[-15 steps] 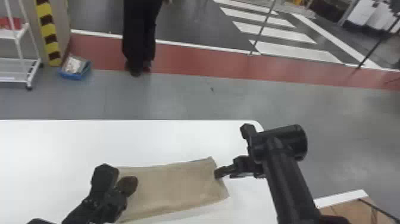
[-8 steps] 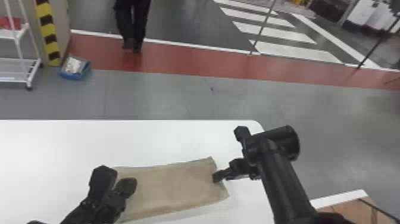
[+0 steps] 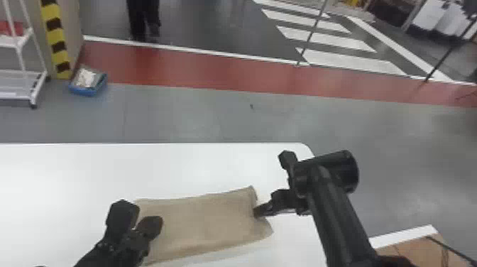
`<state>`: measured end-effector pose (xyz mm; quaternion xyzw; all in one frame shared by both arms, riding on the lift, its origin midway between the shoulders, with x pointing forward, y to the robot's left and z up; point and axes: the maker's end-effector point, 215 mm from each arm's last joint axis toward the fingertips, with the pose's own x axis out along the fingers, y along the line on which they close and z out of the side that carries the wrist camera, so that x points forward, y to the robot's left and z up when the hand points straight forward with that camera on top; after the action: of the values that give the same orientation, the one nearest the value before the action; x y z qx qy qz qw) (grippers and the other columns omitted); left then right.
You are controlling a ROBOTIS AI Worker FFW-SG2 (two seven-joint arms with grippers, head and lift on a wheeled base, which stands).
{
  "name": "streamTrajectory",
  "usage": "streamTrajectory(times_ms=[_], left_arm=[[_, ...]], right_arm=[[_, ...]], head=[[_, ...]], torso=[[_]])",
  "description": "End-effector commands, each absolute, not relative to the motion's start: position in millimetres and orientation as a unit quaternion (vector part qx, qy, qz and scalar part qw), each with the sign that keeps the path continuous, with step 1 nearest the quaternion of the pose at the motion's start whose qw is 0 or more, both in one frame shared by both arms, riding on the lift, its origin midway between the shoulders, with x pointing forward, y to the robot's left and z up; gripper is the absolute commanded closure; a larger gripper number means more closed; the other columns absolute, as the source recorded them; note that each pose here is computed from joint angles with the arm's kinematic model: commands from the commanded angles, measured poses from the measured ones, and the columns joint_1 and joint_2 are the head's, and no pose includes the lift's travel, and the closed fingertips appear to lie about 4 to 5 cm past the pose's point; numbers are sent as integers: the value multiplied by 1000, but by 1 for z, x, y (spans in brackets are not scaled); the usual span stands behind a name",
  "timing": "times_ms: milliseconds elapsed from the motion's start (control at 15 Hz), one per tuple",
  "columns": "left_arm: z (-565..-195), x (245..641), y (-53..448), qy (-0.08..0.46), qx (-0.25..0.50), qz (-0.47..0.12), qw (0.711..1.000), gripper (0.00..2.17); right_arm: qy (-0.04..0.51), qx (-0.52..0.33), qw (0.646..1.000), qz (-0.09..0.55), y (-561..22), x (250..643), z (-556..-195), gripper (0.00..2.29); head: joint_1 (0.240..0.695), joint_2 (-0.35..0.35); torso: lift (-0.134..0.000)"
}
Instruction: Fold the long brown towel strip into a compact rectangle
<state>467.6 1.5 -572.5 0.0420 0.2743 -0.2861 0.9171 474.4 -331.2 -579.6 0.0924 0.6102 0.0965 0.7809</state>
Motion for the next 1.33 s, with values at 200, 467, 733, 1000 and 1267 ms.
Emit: streamTrajectory(times_ms=[200, 467, 733, 1000, 1267], left_arm=[[-565, 458, 2, 274, 32, -288, 917, 1382], [-556, 443, 20, 284, 33, -288, 914, 1379], [-568, 443, 37, 295, 50, -274, 914, 1382], [-580, 441, 40, 301, 53, -269, 913, 1382], [-589, 439, 37, 306, 55, -270, 911, 1382]], right_arm=[[598, 152, 781, 98, -311, 467, -549, 971], [581, 204, 783, 91, -305, 470, -510, 971], [553, 207, 799, 112, -288, 486, -479, 971], [530, 211, 808, 145, -253, 496, -461, 974], [495, 218, 818, 192, -203, 509, -431, 971]], head=[[695, -350], [695, -350], [695, -318], [695, -285], [695, -233]], torso=[[0], [0], [0], [0], [0]])
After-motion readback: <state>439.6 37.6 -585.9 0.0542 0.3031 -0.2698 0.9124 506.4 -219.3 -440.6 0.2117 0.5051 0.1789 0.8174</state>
